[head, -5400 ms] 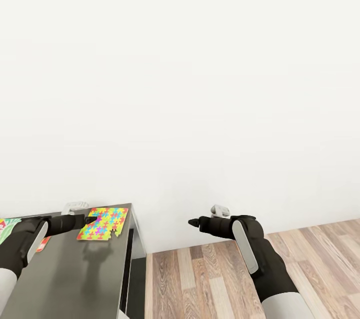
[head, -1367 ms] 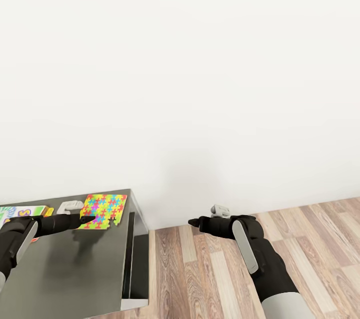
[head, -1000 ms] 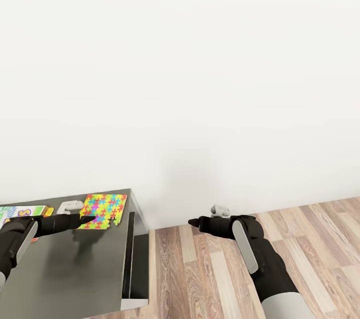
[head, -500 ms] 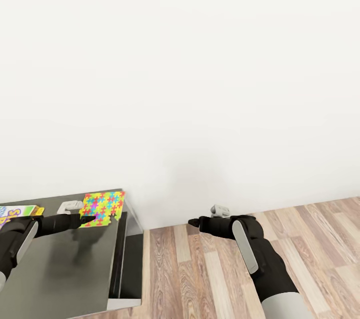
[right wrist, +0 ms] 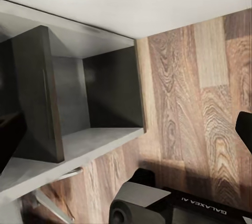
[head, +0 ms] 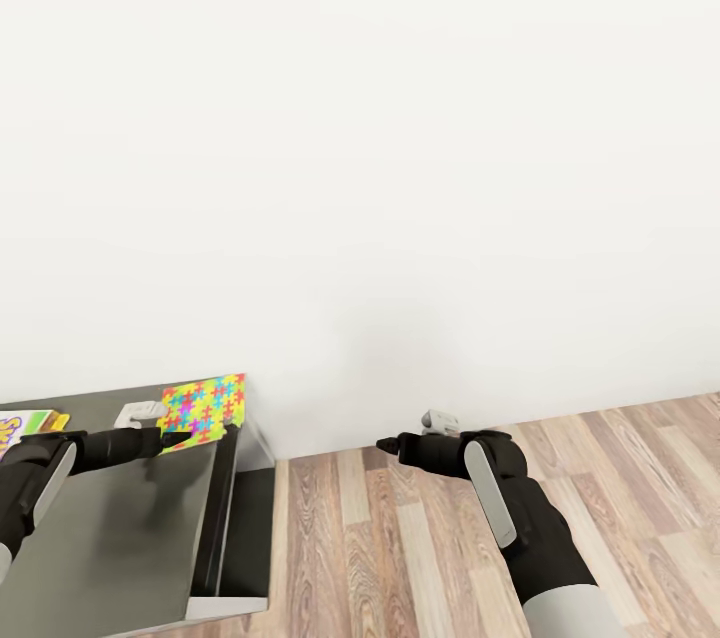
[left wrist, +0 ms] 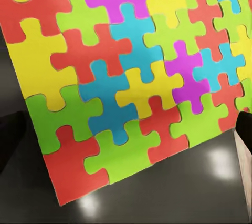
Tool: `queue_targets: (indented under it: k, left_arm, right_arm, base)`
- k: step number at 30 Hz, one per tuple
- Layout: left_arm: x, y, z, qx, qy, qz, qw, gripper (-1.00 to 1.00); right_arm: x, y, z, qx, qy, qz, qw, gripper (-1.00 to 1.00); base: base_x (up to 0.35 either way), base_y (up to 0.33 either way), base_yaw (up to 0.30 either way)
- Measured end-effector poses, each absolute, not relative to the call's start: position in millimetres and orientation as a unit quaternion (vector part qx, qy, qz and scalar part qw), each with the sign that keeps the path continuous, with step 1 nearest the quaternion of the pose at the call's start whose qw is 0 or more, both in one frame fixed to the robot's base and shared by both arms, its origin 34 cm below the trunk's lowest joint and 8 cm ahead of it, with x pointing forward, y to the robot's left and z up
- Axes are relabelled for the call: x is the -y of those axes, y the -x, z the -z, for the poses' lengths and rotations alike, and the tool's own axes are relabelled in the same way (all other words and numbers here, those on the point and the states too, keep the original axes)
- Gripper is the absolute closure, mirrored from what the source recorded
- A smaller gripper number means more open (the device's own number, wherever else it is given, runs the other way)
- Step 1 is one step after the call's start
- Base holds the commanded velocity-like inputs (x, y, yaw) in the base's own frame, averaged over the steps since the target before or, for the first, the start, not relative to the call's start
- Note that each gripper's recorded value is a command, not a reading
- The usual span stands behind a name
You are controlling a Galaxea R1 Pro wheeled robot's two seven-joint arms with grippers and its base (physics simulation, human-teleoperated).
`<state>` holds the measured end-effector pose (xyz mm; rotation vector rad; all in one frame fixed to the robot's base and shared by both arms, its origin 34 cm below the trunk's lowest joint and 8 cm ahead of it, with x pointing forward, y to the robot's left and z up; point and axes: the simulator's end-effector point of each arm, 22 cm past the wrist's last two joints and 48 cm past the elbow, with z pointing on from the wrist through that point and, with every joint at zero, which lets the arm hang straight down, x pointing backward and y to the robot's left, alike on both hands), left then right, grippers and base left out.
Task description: Put all the toys in the child's room - the three board games (two on the bed and one on the table), the two jigsaw puzzles on the table, and the tennis ball on the table - inside the toy box on the table in the child's room.
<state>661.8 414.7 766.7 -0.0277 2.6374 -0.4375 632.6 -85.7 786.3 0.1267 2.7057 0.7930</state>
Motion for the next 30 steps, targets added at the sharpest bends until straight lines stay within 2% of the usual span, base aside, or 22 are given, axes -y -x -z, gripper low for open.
queue_targets:
  k: [13,24,30]
  left_arm:
    - [-422.8,-662.4,-769.4,-0.96,0.012,0.154,0.235,-1.0]
    - [-499.9,-666.0,-803.8,-0.954,0.06,0.119,0.269,-1.0]
    - [-510.6,-663.6,-829.6,-0.947,0.047,0.154,0.28,-1.0]
  right_arm:
    - [85.8,-632.6,-786.3,-0.946,-0.044,-0.277,0.159,-1.0]
    - [85.7,-632.6,-786.4,-0.946,-0.044,-0.277,0.159,-1.0]
    - [85.7,-632.6,-786.3,-0.946,-0.044,-0.277,0.159,-1.0]
  base:
    - [0.0,-0.064,0.0]
    - [0.0,-0.001,0.0]
    - [0.0,0.0,0.0]
